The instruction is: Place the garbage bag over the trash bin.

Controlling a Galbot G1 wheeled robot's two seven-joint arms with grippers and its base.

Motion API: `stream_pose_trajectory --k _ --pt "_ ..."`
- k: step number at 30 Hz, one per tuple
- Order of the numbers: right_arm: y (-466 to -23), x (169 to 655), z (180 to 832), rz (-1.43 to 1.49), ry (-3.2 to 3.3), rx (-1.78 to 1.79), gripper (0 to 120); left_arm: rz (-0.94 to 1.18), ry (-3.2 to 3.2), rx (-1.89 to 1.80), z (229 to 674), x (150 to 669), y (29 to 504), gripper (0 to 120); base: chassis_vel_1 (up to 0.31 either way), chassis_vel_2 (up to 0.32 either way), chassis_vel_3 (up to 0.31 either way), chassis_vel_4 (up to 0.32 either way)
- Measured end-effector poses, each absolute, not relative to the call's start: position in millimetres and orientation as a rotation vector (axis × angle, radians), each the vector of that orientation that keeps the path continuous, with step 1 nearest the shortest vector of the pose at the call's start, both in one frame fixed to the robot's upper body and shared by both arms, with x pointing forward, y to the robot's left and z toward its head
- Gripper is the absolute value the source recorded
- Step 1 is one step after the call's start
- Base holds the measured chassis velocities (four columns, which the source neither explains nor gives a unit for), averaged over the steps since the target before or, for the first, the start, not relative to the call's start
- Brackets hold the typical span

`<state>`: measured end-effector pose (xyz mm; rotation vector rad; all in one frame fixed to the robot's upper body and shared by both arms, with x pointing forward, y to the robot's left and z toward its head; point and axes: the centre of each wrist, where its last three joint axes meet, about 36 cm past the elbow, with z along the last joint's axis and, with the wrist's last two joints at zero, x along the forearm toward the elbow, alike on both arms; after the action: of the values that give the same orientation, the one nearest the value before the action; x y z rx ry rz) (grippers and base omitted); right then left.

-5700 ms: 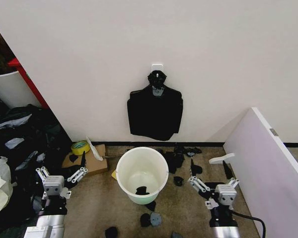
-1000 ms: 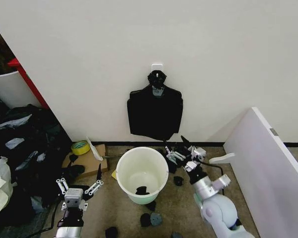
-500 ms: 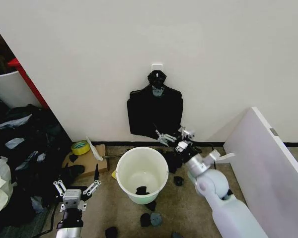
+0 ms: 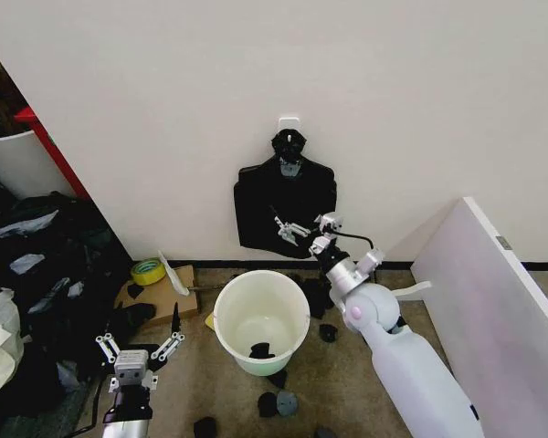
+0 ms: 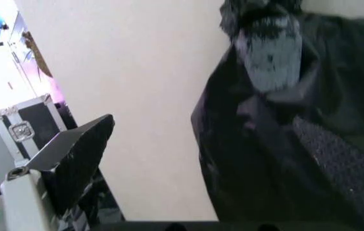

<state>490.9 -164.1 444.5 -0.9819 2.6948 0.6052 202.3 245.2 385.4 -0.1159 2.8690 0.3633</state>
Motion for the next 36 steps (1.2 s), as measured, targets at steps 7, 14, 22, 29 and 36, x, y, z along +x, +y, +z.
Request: stream_pose_trajectory --k 7,14,22,29,36 --pt "-153.3 510.6 462.2 0.607 2.668 -1.002 100 0.366 2.873 -0.129 384.1 201.8 247.1 100 0.000 0.000 0.000 0.000" --pt "-145.0 527.3 470.7 0.602 2.664 -1.002 100 0.360 2.879 -0.136 381.6 202.2 246.5 100 0.000 0.000 0.000 0.000" --pt "-155.6 536.9 463.4 0.584 2.703 -0.959 100 0.360 2.876 -0.147 381.3 203.4 247.2 100 0.000 0.000 0.000 0.000" --pt "-162.6 541.1 459.1 0.579 2.724 -0.929 100 0.355 2.873 -0.148 382.0 204.8 246.6 100 0.000 0.000 0.000 0.000" --pt "-158.6 547.2 465.1 0.573 2.714 -0.936 100 0.355 2.872 -0.151 382.6 204.9 246.7 100 0.000 0.000 0.000 0.000"
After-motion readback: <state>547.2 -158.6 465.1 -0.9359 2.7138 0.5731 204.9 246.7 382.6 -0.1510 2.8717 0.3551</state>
